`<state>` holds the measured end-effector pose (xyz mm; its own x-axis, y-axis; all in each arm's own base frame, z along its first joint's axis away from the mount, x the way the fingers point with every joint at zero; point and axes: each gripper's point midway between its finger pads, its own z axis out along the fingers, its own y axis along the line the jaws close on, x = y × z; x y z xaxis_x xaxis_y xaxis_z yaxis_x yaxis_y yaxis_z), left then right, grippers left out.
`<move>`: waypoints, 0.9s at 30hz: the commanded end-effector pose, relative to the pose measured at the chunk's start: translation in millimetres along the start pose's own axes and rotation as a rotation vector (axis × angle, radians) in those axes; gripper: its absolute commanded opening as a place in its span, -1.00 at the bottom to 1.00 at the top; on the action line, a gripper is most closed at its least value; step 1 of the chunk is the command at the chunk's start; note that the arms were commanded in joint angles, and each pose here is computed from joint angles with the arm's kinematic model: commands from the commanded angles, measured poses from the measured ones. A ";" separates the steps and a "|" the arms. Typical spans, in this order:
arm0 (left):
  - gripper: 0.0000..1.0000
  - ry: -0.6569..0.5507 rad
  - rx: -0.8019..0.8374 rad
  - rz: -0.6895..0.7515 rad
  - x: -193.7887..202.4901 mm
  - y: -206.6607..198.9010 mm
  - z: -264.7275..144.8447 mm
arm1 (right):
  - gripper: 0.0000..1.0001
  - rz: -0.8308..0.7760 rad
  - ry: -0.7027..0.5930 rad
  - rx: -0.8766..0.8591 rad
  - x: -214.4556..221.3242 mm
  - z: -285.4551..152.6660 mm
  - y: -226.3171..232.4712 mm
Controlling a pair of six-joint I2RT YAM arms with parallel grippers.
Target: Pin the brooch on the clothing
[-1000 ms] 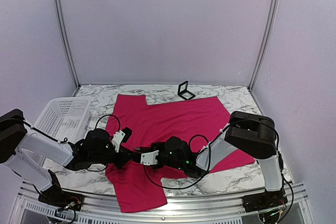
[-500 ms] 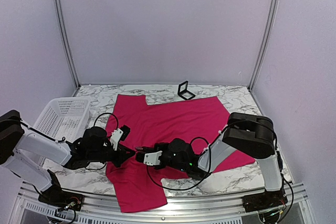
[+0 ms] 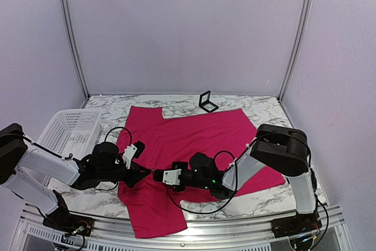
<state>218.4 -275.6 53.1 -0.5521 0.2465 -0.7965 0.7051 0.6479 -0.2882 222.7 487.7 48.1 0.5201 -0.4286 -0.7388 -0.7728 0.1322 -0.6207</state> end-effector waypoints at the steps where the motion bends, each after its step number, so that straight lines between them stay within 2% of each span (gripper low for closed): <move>1: -1.00 -0.022 0.003 0.014 -4.6 0.9 -2.4 | -1.00 0.181 -0.095 -0.166 -22.5 -3.1 16.4; 2: -1.00 -0.021 0.003 0.013 -4.4 0.8 -2.3 | -1.00 0.208 -0.104 -0.169 -23.5 -3.2 13.7; 7: -0.41 -0.021 0.005 0.019 -2.5 0.5 -4.2 | -1.00 0.303 -0.137 -0.185 -22.3 -5.8 6.9; 9: -0.32 -0.033 -0.013 0.031 -2.9 3.2 -7.2 | -1.00 0.322 -0.144 -0.188 -22.6 -6.1 3.7; 17: -0.35 -0.148 -0.096 0.141 -15.8 14.4 -26.1 | -1.00 0.362 -0.182 -0.184 -29.8 -8.9 -11.3; 27: -0.35 -0.167 -0.098 0.257 -16.2 14.9 -20.1 | -1.00 0.387 -0.235 -0.168 -42.1 -4.8 -21.7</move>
<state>223.4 -253.7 65.5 -0.3543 0.2855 -0.8905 0.7461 0.6604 -0.0851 211.3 486.3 53.2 0.2122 -0.2694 -0.9394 -0.9676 0.0768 -0.2406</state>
